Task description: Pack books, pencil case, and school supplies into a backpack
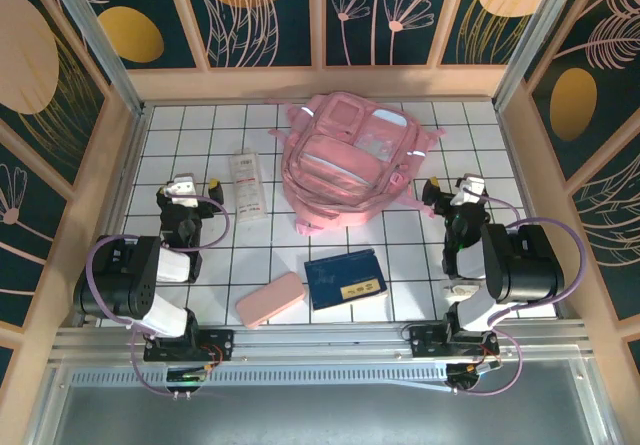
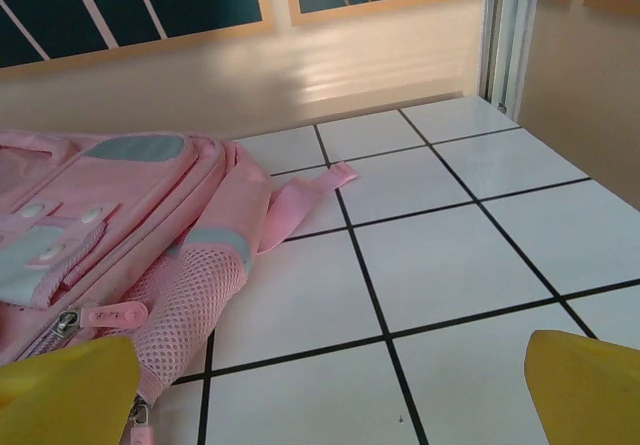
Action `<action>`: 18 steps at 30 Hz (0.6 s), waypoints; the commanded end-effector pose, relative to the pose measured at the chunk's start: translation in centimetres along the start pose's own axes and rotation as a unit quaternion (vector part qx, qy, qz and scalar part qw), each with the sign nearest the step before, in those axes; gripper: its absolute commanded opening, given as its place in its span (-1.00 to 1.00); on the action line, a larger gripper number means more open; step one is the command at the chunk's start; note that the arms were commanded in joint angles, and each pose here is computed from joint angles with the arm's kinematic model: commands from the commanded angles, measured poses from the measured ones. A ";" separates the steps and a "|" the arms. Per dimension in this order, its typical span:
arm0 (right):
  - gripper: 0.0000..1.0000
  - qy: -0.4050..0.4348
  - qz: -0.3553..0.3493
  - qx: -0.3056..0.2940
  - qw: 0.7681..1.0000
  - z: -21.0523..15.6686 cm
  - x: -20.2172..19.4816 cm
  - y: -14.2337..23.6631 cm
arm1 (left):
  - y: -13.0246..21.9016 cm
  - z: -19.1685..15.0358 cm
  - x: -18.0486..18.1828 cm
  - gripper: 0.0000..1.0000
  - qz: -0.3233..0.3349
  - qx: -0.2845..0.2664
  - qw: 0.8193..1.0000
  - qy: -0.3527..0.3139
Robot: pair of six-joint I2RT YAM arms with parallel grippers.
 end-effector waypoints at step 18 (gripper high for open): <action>0.99 0.005 0.022 -0.005 1.000 0.5 0.7 -0.4 | -0.2 1.0 0.4 0.98 0.007 -0.017 1.000 0.014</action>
Point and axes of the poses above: each hand's point on the last joint's axis, 136 mm out from that joint toward the fingers, its own y axis back along the fingers, its own x axis along the line the jaws close on, z = x × y, the point moved 2 cm from there along y, back along the fingers, and after that the axes turned 12 degrees about -y, right-handed, at the moved point
